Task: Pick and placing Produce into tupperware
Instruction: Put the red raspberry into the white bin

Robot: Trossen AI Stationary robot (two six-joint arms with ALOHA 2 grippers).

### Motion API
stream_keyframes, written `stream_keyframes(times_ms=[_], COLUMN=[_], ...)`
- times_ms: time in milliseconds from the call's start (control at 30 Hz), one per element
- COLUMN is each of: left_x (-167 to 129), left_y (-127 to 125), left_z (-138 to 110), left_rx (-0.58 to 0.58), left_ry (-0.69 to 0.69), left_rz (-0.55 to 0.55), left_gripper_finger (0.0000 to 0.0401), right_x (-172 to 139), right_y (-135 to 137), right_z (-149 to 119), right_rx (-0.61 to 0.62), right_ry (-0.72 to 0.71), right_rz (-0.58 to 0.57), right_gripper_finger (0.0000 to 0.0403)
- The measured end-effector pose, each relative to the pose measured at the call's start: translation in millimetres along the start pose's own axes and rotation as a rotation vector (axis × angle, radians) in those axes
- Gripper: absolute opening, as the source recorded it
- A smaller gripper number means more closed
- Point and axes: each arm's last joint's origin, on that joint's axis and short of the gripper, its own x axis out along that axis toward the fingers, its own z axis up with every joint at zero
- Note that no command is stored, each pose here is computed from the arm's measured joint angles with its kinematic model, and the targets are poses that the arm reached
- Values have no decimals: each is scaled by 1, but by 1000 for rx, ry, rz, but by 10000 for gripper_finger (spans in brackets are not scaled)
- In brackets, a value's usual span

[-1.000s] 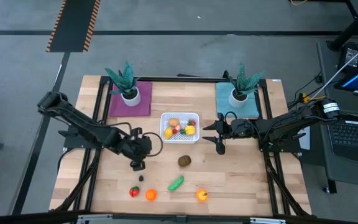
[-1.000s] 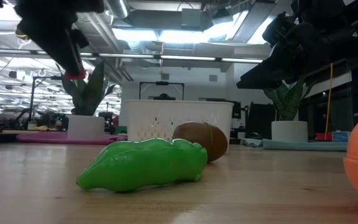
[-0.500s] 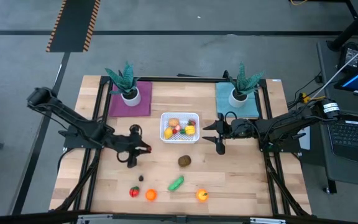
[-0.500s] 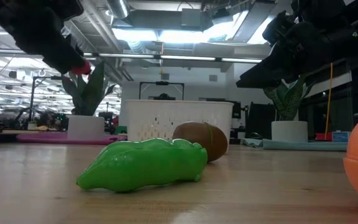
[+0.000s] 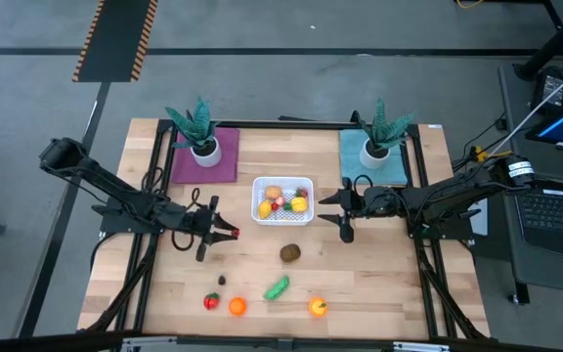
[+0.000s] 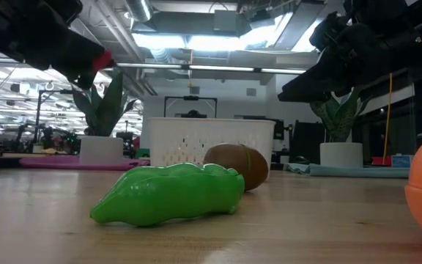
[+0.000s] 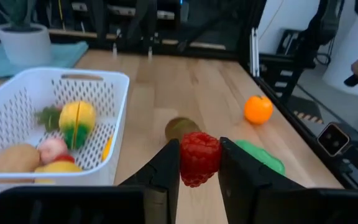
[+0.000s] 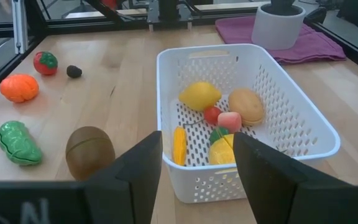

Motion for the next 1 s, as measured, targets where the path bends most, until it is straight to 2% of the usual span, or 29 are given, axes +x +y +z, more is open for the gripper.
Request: stream_keyframes(times_ms=[333, 833, 1000], left_x=[0, 2, 2], left_y=[2, 29, 36], left_z=[-1, 4, 7], left_rx=[0, -5, -16], left_ry=[-12, -62, -91], left_rz=[9, 324, 388], left_gripper_finger=[78, 78, 84], right_x=[0, 0, 0], right_y=[0, 0, 0], right_z=[0, 0, 0], right_rx=[0, 3, 2], right_ry=[0, 0, 0], right_rz=[0, -1, -1], right_gripper_finger=[200, 200, 200])
